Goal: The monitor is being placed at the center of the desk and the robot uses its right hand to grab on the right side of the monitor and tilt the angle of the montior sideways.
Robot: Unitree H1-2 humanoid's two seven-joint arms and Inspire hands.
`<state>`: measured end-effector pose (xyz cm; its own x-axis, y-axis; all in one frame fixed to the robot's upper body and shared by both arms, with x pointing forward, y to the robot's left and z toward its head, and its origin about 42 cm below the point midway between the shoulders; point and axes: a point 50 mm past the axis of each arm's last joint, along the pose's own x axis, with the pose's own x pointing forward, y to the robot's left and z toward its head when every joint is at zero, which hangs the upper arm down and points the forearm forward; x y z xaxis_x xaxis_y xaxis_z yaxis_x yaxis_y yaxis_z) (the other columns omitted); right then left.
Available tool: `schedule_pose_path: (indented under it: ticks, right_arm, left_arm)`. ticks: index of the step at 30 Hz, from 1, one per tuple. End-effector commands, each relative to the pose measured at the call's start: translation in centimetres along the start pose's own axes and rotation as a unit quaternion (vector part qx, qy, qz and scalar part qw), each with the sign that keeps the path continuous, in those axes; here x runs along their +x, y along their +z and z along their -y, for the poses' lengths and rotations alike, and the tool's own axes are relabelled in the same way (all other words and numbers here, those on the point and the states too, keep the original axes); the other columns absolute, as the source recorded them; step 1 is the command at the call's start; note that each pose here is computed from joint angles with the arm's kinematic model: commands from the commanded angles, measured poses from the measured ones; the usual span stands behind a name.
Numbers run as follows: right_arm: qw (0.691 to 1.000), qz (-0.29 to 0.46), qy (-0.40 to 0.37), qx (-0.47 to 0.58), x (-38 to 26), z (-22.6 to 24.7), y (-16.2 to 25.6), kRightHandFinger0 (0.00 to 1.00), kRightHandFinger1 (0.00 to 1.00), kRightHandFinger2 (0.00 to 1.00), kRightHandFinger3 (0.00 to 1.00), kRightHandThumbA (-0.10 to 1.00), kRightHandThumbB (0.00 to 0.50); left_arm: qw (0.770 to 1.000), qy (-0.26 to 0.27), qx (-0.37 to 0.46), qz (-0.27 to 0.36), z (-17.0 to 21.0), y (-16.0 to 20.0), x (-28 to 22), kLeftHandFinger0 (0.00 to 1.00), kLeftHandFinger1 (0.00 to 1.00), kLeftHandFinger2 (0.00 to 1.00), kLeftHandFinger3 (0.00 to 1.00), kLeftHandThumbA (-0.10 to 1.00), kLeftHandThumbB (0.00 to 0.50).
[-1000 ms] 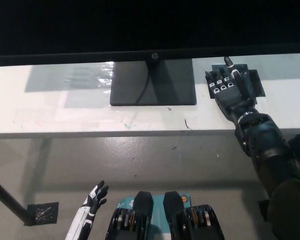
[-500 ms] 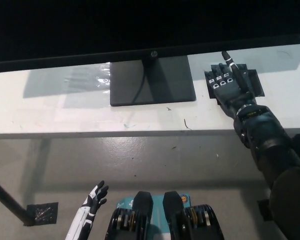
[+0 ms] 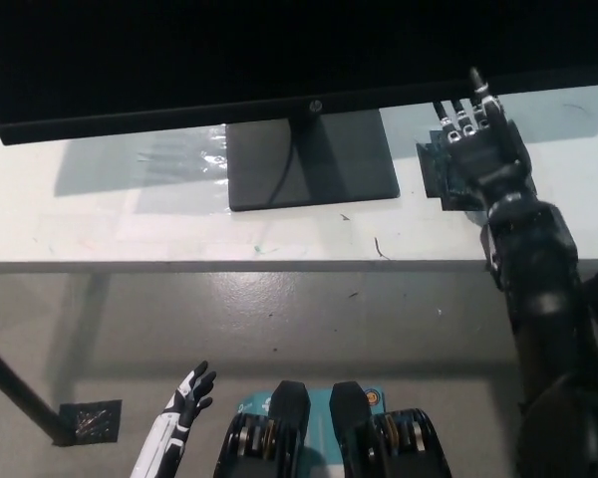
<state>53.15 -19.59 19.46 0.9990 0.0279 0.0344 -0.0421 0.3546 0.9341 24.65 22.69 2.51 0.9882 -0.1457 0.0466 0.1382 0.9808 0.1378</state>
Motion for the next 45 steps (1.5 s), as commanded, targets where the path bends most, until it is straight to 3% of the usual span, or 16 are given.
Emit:
schedule_pose_path:
  ticks: [1, 3, 8, 10, 18, 19, 24, 26, 27, 30, 33, 37, 38, 40, 42, 45]
  right_arm:
    - [0.948, 0.055, 0.309, -0.062, -12.5, -9.5, 3.4, 1.00, 1.00, 1.00, 1.00, 1.00, 0.401]
    - [0.930, 0.064, 0.349, -0.098, -17.7, -9.1, 4.1, 1.00, 1.00, 1.00, 1.00, 1.00, 0.389]
    - [0.914, 0.078, 0.375, -0.135, -20.9, -9.0, 4.5, 1.00, 1.00, 1.00, 1.00, 1.00, 0.383]
    - [0.892, 0.113, 0.410, -0.154, -25.4, -9.5, 5.3, 1.00, 1.00, 1.00, 1.00, 1.00, 0.407]
    - [0.868, 0.124, 0.433, -0.208, -29.7, -10.1, 4.7, 1.00, 1.00, 1.00, 1.00, 1.00, 0.415]
    - [0.852, 0.133, 0.449, -0.235, -31.2, -10.4, 4.1, 1.00, 1.00, 1.00, 1.00, 1.00, 0.411]
    - [0.819, 0.173, 0.466, -0.288, -34.0, -10.6, 2.8, 1.00, 1.00, 1.00, 1.00, 1.00, 0.446]
    - [0.819, 0.172, 0.465, -0.288, -34.1, -10.6, 2.8, 1.00, 1.00, 1.00, 1.00, 1.00, 0.446]
    - [0.811, 0.166, 0.477, -0.295, -35.9, -10.7, 2.1, 1.00, 1.00, 1.00, 1.00, 1.00, 0.483]
    - [0.809, 0.164, 0.476, -0.302, -36.2, -10.7, 2.0, 1.00, 1.00, 1.00, 1.00, 1.00, 0.486]
    - [0.795, 0.202, 0.394, -0.415, -34.0, -6.6, -0.7, 1.00, 1.00, 1.00, 1.00, 1.00, 0.407]
    - [0.795, 0.206, 0.375, -0.430, -33.9, -6.1, -1.1, 1.00, 1.00, 1.00, 1.00, 1.00, 0.398]
    - [0.788, 0.205, 0.307, -0.492, -31.4, -2.0, -2.1, 1.00, 1.00, 1.00, 1.00, 1.00, 0.278]
    - [0.792, 0.176, 0.239, -0.533, -29.8, 1.3, -2.8, 1.00, 1.00, 1.00, 1.00, 1.00, 0.318]
    - [0.803, 0.135, 0.192, -0.547, -28.7, 4.5, -3.7, 1.00, 1.00, 1.00, 1.00, 1.00, 0.251]
    - [0.807, 0.096, 0.161, -0.559, -28.0, 7.1, -4.6, 1.00, 1.00, 1.00, 1.00, 1.00, 0.248]
  left_arm:
    - [0.999, -0.002, 0.009, 0.039, -0.3, 1.2, 0.6, 1.00, 1.00, 1.00, 1.00, 1.00, 0.266]
    - [0.999, 0.000, 0.007, 0.036, -0.3, 1.1, 0.5, 1.00, 1.00, 1.00, 1.00, 1.00, 0.281]
    - [0.999, 0.001, 0.007, 0.032, -0.4, 0.9, 0.2, 1.00, 1.00, 1.00, 1.00, 1.00, 0.289]
    - [0.999, 0.000, 0.007, 0.031, -0.2, 0.8, 0.3, 1.00, 1.00, 1.00, 1.00, 1.00, 0.302]
    - [0.999, -0.004, 0.012, 0.034, 0.0, 0.9, 0.5, 1.00, 1.00, 1.00, 1.00, 1.00, 0.307]
    - [0.999, -0.005, 0.015, 0.037, -0.2, 1.1, 0.7, 1.00, 1.00, 1.00, 1.00, 1.00, 0.300]
    - [0.999, -0.005, 0.016, 0.038, -0.3, 1.1, 1.0, 1.00, 1.00, 1.00, 1.00, 1.00, 0.326]
    - [0.999, -0.005, 0.016, 0.038, -0.3, 1.1, 1.0, 1.00, 1.00, 1.00, 1.00, 1.00, 0.326]
    - [0.999, -0.007, 0.016, 0.035, -0.1, 1.0, 0.8, 1.00, 1.00, 1.00, 1.00, 1.00, 0.330]
    - [0.999, -0.007, 0.017, 0.036, -0.1, 1.0, 0.8, 1.00, 1.00, 1.00, 1.00, 1.00, 0.329]
    - [0.999, -0.008, 0.022, 0.039, -0.1, 1.2, 1.0, 1.00, 1.00, 1.00, 1.00, 1.00, 0.337]
    - [0.999, -0.009, 0.022, 0.040, -0.1, 1.2, 1.0, 1.00, 1.00, 1.00, 1.00, 1.00, 0.335]
    - [0.999, -0.010, 0.021, 0.039, -0.1, 1.2, 0.9, 1.00, 1.00, 1.00, 1.00, 1.00, 0.337]
    - [0.999, -0.008, 0.027, 0.038, -0.1, 1.1, 0.8, 1.00, 1.00, 1.00, 1.00, 1.00, 0.334]
    - [0.999, -0.010, 0.027, 0.037, -0.1, 1.1, 0.6, 1.00, 1.00, 1.00, 1.00, 1.00, 0.337]
    - [0.999, -0.010, 0.025, 0.038, -0.2, 1.2, 0.8, 1.00, 1.00, 1.00, 1.00, 1.00, 0.342]
